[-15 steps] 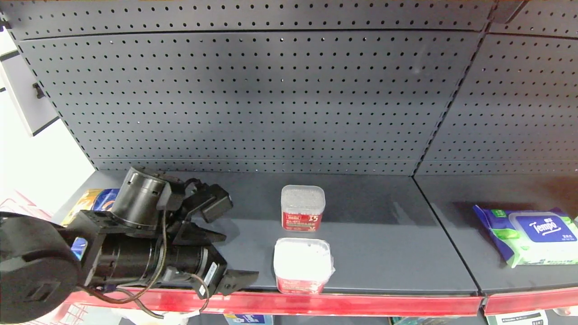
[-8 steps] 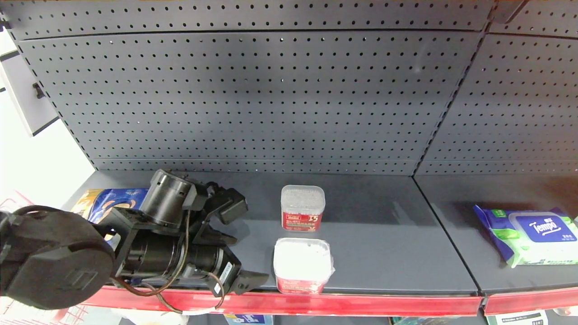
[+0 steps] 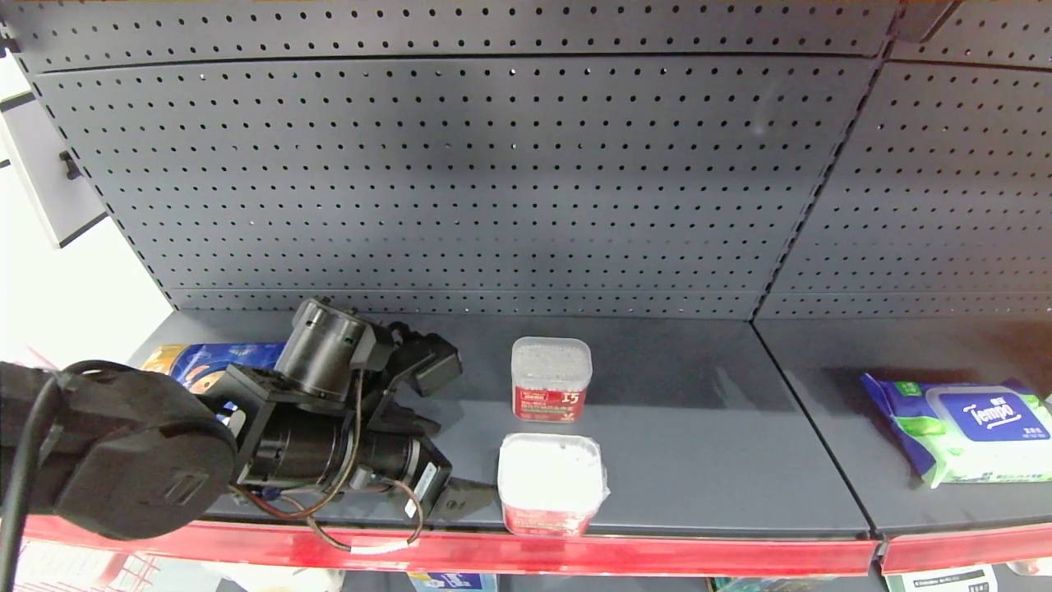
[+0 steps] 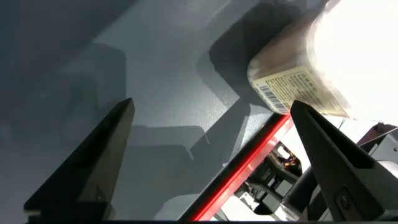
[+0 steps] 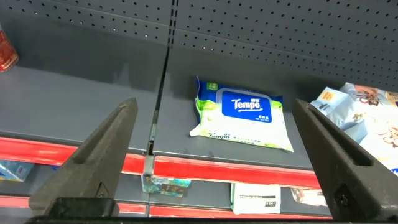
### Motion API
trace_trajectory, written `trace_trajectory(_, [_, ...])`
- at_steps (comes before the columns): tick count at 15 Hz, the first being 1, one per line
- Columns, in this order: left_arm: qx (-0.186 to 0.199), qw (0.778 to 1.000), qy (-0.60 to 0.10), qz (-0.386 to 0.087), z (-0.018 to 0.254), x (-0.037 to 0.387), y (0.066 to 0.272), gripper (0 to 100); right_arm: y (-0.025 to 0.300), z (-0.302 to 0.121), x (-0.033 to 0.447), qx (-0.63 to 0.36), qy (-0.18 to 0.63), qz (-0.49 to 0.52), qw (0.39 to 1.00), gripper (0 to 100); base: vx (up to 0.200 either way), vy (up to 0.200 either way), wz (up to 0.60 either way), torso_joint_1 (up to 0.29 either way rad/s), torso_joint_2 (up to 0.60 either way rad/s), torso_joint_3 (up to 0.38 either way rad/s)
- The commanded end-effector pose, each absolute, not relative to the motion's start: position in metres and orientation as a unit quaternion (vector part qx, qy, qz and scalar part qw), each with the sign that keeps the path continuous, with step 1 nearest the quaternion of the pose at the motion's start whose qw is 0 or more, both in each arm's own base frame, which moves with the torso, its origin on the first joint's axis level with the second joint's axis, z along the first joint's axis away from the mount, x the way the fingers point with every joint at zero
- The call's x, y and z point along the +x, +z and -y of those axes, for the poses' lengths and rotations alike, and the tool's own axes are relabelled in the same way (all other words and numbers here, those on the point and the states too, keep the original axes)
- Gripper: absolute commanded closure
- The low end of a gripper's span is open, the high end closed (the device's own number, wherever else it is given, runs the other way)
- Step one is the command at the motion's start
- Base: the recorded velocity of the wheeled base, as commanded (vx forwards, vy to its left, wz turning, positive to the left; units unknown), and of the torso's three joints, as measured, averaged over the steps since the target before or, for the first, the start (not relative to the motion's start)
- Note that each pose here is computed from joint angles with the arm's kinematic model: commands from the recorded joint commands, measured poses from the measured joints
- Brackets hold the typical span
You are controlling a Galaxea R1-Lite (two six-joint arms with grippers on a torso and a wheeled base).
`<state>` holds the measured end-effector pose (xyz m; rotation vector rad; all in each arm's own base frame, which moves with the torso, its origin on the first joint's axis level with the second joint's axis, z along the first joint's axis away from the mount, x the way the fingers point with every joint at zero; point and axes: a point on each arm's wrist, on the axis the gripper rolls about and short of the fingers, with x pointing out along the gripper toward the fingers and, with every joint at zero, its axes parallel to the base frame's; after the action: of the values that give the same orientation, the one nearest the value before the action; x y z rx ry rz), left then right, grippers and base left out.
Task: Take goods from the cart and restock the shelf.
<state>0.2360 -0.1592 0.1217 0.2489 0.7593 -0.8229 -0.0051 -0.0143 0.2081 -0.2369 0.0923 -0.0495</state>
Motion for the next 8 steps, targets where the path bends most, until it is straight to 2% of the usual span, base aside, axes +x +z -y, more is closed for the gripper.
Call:
trace_trajectory(1, [0.118,0.840,-0.390,-0.359,0.1597,0.2363,0.1216,0,0.2071,0.0138,-0.0040,-0.119,-0.024,-0.050,0.991,0,0.000,0.000,0.00,0.000,0.00,0.000])
trace_trajectory(8, [0.116,0.842,-0.389,-0.355,0.1626,0.2417,0.1229,0,0.2063,0.0134,-0.0032,-0.121,-0.023,-0.052,0.991,0,0.000,0.000,0.00,0.000,0.00,0.000])
